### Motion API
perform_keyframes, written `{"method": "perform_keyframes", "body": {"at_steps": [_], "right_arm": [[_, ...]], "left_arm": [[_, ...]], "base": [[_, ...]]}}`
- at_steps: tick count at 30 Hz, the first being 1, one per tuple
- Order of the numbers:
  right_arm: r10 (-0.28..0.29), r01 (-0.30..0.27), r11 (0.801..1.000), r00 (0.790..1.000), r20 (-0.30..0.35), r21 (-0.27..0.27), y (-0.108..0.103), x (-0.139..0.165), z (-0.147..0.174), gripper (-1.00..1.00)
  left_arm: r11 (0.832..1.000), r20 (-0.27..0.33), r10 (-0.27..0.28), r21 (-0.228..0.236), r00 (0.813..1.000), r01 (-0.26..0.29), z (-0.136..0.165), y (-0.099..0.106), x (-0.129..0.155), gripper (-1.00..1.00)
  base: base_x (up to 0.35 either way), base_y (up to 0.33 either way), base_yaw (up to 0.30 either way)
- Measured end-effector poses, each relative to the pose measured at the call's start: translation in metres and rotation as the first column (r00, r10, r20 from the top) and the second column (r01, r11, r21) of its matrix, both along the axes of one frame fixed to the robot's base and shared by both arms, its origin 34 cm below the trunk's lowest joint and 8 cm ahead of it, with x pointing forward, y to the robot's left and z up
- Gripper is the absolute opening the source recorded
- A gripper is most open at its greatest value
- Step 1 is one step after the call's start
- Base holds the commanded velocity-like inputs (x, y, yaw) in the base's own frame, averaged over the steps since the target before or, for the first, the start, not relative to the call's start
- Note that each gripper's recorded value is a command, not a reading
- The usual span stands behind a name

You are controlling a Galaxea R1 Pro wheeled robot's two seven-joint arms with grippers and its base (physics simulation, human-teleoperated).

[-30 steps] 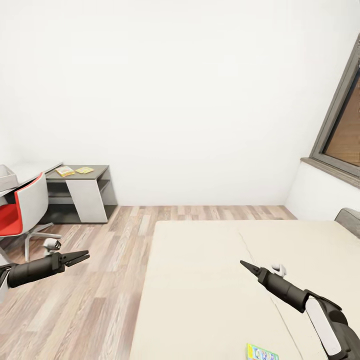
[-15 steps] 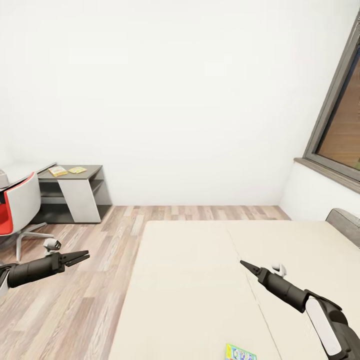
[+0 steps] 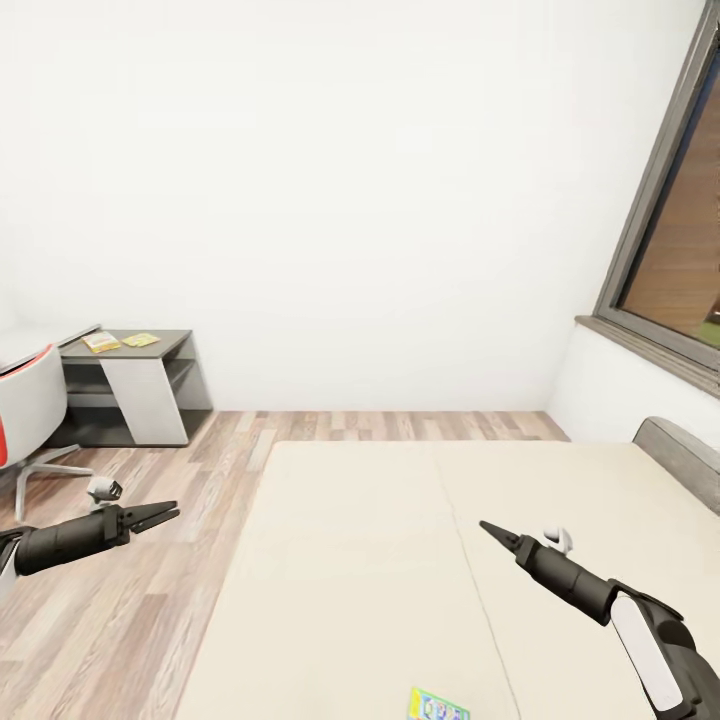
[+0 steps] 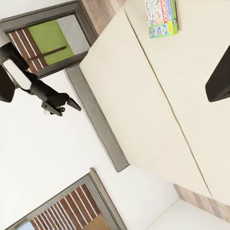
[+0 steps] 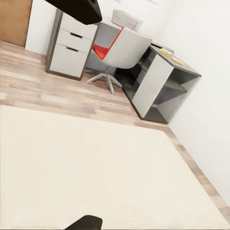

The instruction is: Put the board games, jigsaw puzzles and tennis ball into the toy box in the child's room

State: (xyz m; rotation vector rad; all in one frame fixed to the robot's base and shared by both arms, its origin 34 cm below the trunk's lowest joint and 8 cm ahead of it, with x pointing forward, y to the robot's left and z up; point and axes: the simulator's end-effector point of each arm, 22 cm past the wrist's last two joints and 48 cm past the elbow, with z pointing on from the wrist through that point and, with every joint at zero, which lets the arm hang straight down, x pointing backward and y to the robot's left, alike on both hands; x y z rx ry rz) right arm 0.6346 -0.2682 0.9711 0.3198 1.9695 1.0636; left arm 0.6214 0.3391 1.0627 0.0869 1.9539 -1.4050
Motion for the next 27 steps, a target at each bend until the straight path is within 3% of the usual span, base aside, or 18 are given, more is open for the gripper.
{"method": "perform_keyframes", "body": {"at_steps": [10,15,19,23,27], "right_arm": [[-0.001,0.001,1.0,1.0,-0.001,-0.003,0.0,0.0,-0.001,1.0],[-0.058,0.053,0.996,0.996,-0.069,-0.068,-0.012,0.003,-0.02,1.0],[-0.149,0.121,0.977,0.977,-0.156,-0.173,-0.017,0.016,-0.041,1.0],[-0.17,0.093,0.948,0.956,-0.239,-0.305,0.003,0.027,-0.06,1.0],[-0.257,0.052,0.859,0.904,-0.341,-0.509,0.005,0.029,-0.094,1.0]], "left_arm": [[1.0,0.001,0.001,0.0,1.0,-0.001,0.0,0.0,0.0,1.0],[1.0,0.0,0.0,0.0,1.0,0.0,0.0,0.0,0.0,1.0],[1.0,-0.002,-0.006,-0.011,1.0,0.006,-0.001,-0.007,0.0,1.0],[0.999,-0.004,-0.019,-0.031,1.0,0.019,-0.004,-0.019,0.001,1.0],[0.998,-0.008,-0.031,-0.047,0.999,0.031,-0.006,-0.03,0.001,1.0]], "base": [[0.0,-0.062,0.0],[0.0,-0.001,0.0],[0.0,0.0,0.0],[0.0,0.0,0.0],[0.0,0.0,0.0]]}}
